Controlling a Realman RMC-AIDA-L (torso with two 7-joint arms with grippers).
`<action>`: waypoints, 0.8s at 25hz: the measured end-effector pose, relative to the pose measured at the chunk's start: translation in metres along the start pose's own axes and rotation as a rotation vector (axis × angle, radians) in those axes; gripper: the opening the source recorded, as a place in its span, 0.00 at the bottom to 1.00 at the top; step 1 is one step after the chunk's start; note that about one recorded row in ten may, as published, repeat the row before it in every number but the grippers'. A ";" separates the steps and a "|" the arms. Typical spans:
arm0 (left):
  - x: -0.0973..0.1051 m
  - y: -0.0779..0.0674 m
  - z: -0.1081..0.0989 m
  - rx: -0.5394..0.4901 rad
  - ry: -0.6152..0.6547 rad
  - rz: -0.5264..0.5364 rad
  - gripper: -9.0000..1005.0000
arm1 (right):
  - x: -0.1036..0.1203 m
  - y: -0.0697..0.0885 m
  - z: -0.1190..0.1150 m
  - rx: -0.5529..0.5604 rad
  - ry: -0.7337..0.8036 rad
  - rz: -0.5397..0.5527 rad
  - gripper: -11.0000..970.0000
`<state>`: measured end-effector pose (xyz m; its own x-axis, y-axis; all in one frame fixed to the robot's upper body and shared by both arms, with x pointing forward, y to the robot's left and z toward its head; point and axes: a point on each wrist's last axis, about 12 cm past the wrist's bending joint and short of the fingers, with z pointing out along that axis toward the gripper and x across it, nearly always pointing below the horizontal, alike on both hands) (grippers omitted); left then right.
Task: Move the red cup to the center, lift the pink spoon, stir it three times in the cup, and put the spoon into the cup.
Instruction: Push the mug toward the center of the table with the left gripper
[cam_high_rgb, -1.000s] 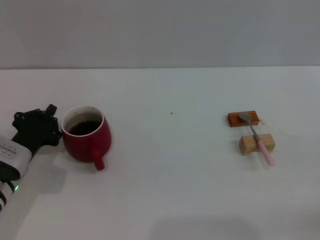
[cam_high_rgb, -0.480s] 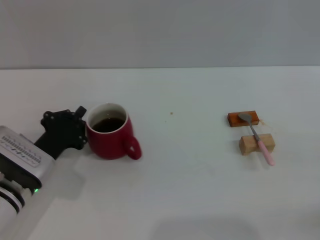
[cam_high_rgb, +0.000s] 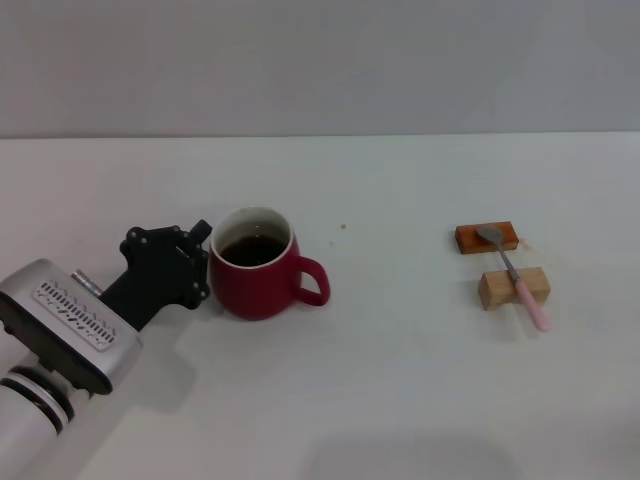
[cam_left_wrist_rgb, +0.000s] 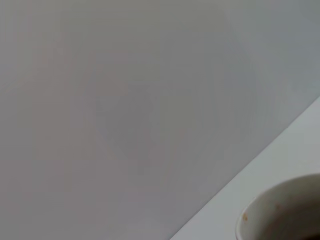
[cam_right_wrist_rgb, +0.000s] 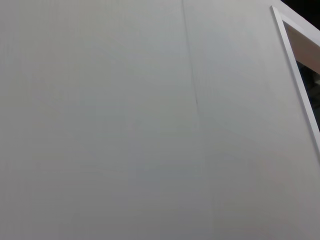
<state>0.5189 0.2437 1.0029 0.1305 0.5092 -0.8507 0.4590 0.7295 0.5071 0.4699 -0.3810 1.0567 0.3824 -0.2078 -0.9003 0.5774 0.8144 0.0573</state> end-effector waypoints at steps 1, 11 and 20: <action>-0.001 -0.001 0.000 0.006 -0.003 0.005 0.01 | 0.000 0.000 0.000 0.000 0.000 0.000 0.75; -0.011 -0.017 0.001 0.046 -0.051 0.026 0.01 | 0.000 0.001 -0.001 0.001 -0.001 0.003 0.75; -0.023 -0.038 0.002 0.121 -0.096 0.017 0.01 | 0.000 0.003 0.000 -0.002 -0.001 0.010 0.75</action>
<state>0.5005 0.2031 1.0030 0.2203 0.4708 -0.8543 0.5580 0.6575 0.5063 0.4717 -0.3785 1.0571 0.3887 -0.2005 -0.8993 0.5726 0.8172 0.0653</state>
